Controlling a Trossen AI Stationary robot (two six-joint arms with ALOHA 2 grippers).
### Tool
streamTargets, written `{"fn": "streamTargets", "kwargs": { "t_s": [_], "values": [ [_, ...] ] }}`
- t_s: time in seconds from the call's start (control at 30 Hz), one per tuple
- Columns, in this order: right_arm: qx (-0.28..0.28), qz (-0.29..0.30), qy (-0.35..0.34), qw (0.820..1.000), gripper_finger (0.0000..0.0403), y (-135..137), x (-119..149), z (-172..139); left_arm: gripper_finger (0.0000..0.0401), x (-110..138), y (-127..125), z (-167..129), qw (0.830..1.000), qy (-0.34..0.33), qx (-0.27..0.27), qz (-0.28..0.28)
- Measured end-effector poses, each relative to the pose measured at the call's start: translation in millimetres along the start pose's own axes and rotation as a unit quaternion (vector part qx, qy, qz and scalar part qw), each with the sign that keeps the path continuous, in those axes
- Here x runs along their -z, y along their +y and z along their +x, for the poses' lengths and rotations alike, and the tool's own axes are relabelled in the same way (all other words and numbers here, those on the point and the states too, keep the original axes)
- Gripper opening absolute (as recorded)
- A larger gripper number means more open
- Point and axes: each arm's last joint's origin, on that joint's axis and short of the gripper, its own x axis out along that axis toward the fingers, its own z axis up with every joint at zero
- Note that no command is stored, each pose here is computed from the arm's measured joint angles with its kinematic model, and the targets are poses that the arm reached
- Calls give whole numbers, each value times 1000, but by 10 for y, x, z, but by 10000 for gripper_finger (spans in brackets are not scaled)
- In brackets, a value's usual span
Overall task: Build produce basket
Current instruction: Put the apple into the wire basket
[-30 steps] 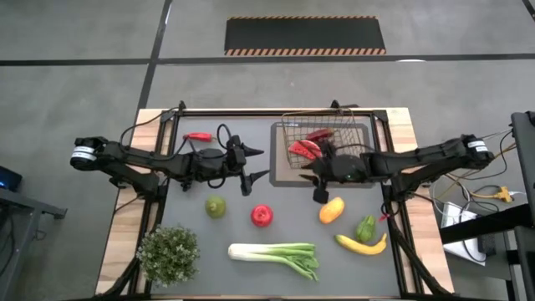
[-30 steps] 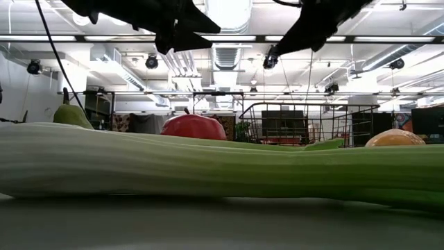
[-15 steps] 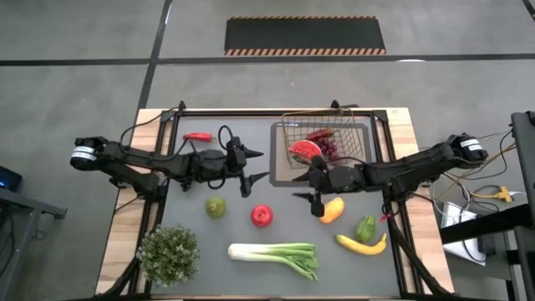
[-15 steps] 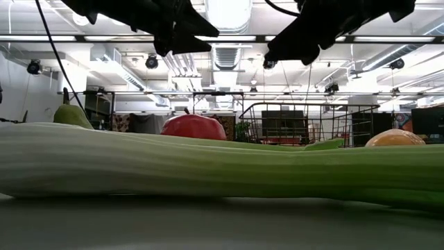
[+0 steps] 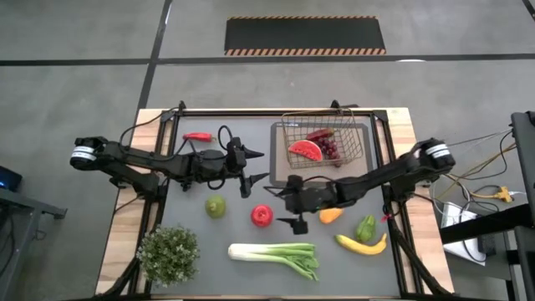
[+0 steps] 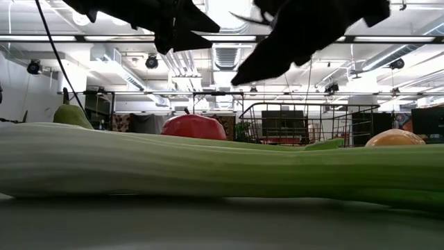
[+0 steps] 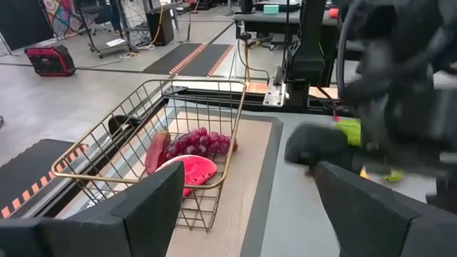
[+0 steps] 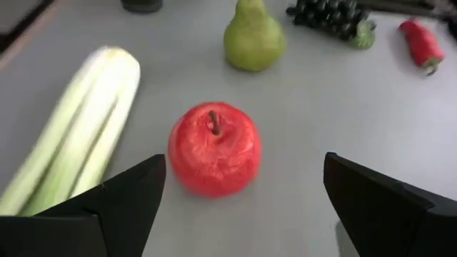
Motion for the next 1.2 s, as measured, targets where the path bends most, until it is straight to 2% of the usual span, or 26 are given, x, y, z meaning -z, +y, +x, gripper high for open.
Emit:
{"fn": "streamTargets", "kwargs": {
  "t_s": [0.3, 0.5, 0.7, 1.2],
  "values": [
    [-2, -2, 11, 1000, 363, 81, 66, 440, 299, -1, -1, -1, 1000, 0, 0, 12],
    [-4, 0, 5, 1000, 363, 98, 90, 535, 299, -3, -1, -1, 1000, -1, 0, 12],
    [-29, 9, -20, 999, 363, 129, 127, 626, 299, -11, -1, -2, 1000, -5, 0, 11],
    [8, 11, -32, 999, 363, 57, 245, 800, 299, -22, -2, -2, 1000, -7, -1, 13]
  ]
}}
